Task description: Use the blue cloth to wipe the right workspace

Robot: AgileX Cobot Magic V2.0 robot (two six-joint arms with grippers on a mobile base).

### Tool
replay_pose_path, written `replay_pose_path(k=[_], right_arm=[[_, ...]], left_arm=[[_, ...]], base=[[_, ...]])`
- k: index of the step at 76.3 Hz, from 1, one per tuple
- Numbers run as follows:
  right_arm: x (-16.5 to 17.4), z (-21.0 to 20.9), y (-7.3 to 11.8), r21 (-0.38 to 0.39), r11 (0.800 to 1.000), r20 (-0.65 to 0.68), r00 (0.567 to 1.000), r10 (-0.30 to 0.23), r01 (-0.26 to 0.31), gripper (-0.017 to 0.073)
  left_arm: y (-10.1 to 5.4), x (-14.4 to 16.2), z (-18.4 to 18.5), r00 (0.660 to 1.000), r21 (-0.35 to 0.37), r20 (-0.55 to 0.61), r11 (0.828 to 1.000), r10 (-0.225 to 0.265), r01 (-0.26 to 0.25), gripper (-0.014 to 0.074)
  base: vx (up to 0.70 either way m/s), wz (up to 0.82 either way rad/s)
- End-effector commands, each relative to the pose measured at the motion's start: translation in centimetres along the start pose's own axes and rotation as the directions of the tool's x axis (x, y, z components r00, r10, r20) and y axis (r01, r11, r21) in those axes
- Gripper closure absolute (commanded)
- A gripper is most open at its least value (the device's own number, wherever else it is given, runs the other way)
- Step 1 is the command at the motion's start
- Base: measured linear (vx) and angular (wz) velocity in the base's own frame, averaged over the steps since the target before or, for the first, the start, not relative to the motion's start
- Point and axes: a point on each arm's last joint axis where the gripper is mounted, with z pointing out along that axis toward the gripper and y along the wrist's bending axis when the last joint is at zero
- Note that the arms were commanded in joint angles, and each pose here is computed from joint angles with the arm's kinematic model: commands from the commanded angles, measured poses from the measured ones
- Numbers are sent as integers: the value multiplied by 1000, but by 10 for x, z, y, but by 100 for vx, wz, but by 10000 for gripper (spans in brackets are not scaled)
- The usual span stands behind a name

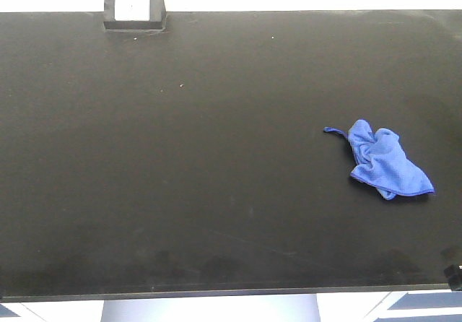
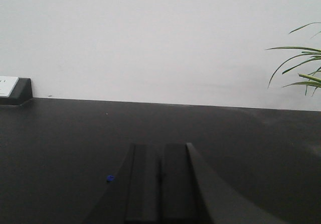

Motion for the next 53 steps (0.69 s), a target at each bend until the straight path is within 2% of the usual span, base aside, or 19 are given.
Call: replay_pose_path(k=[1,23,53], right_arm=[[-1,0,0,2,1000,65,998,-6,6,566],[4,0,0,0,1000,5,1000,-6,6,566],[4,0,0,0,1000,5,1000,-6,6,566]], left_arm=[[-1,-17,-3,993,2,120,1000,-2,1,600],[-1,-17,-3,993,2,120,1000,-2,1,600],[-1,-17,-3,993,2,120,1000,-2,1,600]], base=[[0,0],[0,0],[0,0]])
